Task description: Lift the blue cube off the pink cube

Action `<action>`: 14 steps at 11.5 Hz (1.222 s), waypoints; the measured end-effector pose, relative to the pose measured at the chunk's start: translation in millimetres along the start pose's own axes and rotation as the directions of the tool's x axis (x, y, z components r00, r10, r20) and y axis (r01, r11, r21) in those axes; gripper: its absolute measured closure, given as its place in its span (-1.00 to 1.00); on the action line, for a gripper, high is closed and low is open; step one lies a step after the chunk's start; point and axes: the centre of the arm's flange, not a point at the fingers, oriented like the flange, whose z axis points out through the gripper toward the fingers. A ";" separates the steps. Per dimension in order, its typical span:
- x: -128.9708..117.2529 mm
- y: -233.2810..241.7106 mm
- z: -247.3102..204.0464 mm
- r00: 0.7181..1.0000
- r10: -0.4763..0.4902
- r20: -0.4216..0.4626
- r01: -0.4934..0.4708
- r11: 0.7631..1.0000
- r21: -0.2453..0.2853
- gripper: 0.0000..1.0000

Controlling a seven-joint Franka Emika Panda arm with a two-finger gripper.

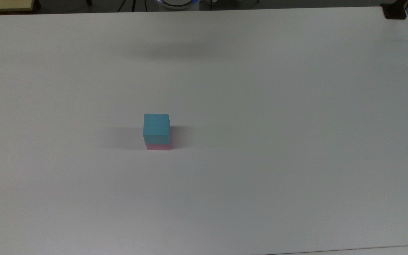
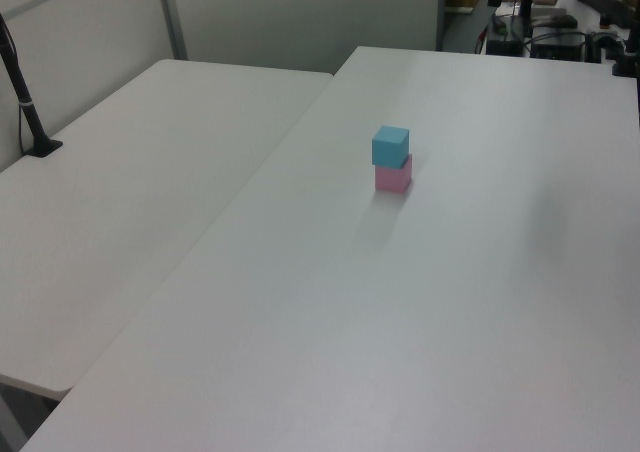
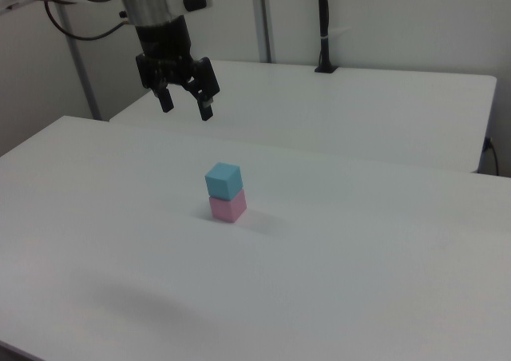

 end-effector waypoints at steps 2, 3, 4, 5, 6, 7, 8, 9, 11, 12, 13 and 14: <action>3.2 -0.4 11.4 0.985 -0.172 0.022 0.172 0.985 0.003 -1.00; 6.6 0.2 22.8 0.961 -0.274 0.041 0.274 0.962 0.011 -1.00; 13.3 1.2 35.9 0.946 -0.319 0.051 0.319 0.948 0.014 -1.00; 25.9 1.7 55.1 0.944 -0.327 0.042 0.327 0.945 0.007 -1.00; 38.9 -0.3 77.4 0.948 -0.317 0.029 0.317 0.948 0.002 -1.00; 54.2 -7.2 105.7 0.962 -0.272 0.006 0.272 0.962 -0.008 -1.00; 66.0 -18.0 128.5 0.975 -0.222 -0.014 0.222 0.975 -0.015 -1.00; 77.7 -35.5 152.1 0.986 -0.167 -0.030 0.166 0.986 -0.019 -1.00; 91.8 -66.4 182.4 0.993 -0.105 -0.046 0.104 0.994 -0.017 -1.00; 97.7 -82.5 195.5 0.995 -0.079 -0.059 0.078 0.997 -0.012 -1.00; 100.9 -93.4 205.9 0.996 -0.062 -0.062 0.062 0.998 -0.007 -1.00; 103.0 -101.0 214.7 0.997 -0.051 -0.061 0.051 0.999 -0.002 -1.00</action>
